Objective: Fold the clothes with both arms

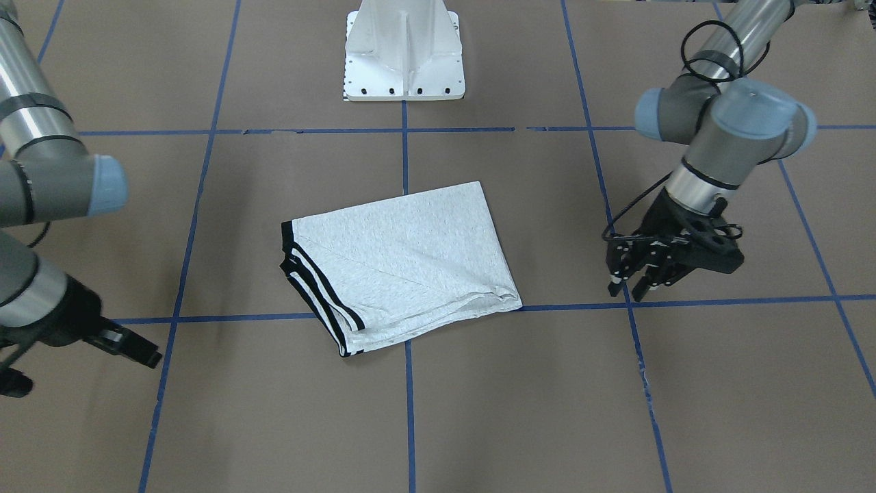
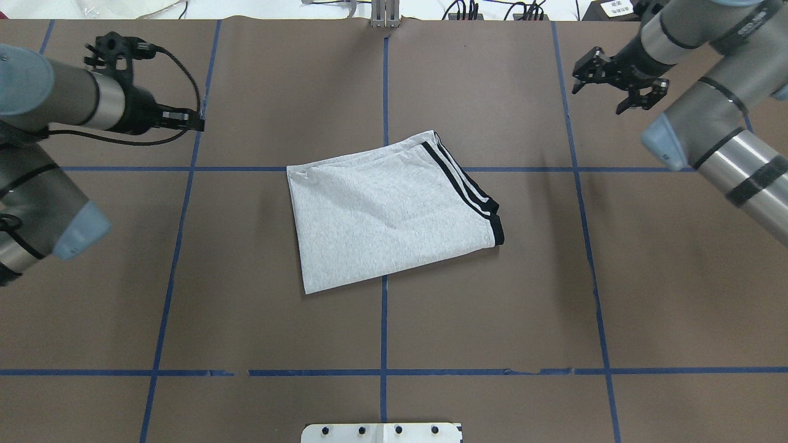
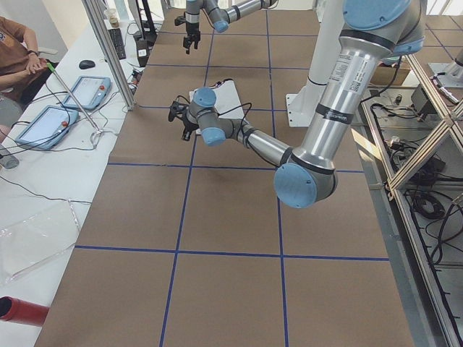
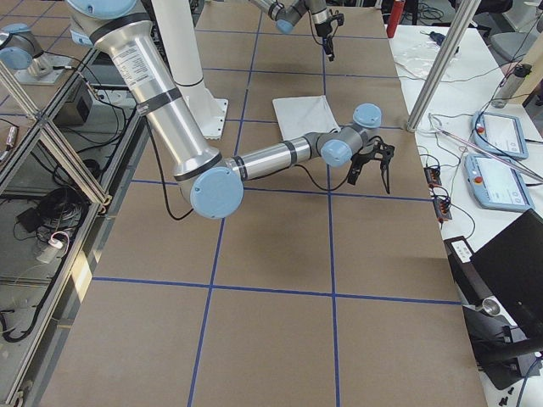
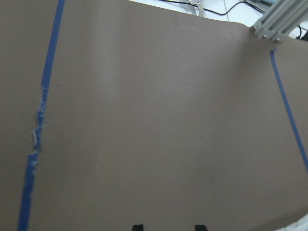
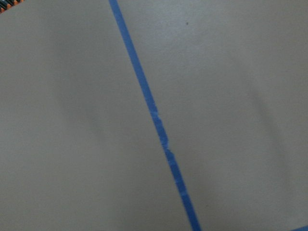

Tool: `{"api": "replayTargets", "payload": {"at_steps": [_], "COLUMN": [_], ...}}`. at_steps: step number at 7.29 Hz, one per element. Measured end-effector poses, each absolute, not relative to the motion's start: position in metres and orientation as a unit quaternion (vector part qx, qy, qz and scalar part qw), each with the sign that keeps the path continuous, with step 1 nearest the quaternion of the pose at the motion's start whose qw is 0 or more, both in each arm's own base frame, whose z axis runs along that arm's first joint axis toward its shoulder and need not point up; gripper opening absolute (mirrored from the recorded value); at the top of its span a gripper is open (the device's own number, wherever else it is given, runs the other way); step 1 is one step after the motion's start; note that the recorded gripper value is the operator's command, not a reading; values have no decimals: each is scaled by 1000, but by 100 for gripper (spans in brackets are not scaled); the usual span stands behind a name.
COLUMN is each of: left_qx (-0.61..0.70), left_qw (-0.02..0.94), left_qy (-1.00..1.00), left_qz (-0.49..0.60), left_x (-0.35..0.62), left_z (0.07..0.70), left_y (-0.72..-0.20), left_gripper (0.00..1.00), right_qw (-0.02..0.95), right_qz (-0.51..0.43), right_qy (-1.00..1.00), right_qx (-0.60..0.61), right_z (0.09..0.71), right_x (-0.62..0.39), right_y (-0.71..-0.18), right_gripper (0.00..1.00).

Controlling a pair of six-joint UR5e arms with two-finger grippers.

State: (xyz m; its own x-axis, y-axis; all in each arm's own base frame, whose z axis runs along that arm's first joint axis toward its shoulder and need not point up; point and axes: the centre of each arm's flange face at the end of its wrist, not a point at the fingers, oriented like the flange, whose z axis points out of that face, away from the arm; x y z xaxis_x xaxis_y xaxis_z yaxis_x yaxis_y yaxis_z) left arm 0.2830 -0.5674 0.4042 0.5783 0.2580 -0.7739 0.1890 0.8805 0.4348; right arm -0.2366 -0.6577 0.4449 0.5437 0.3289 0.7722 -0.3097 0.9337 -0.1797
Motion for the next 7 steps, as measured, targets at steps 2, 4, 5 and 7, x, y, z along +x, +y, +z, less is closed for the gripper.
{"api": "replayTargets", "payload": {"at_steps": [2, 4, 5, 7], "left_qx": [270, 267, 252, 214], "left_qw": [868, 891, 898, 904], "left_qy": [402, 330, 318, 328], "left_qz": [107, 160, 171, 169], "left_x": [170, 58, 9, -37], "left_z": [459, 499, 514, 529], "left_y": [-582, -599, -599, -593], "left_gripper": [47, 52, 54, 62], "right_qw": [897, 916, 922, 928], "right_qz": [90, 21, 1, -11], "right_qy": [-431, -398, -386, -371], "right_qx": [33, 46, 41, 18], "right_z": [526, 588, 603, 621], "right_x": [-125, -31, -1, 30], "right_y": [-633, -608, -601, -581], "right_gripper": [100, 100, 100, 100]}}
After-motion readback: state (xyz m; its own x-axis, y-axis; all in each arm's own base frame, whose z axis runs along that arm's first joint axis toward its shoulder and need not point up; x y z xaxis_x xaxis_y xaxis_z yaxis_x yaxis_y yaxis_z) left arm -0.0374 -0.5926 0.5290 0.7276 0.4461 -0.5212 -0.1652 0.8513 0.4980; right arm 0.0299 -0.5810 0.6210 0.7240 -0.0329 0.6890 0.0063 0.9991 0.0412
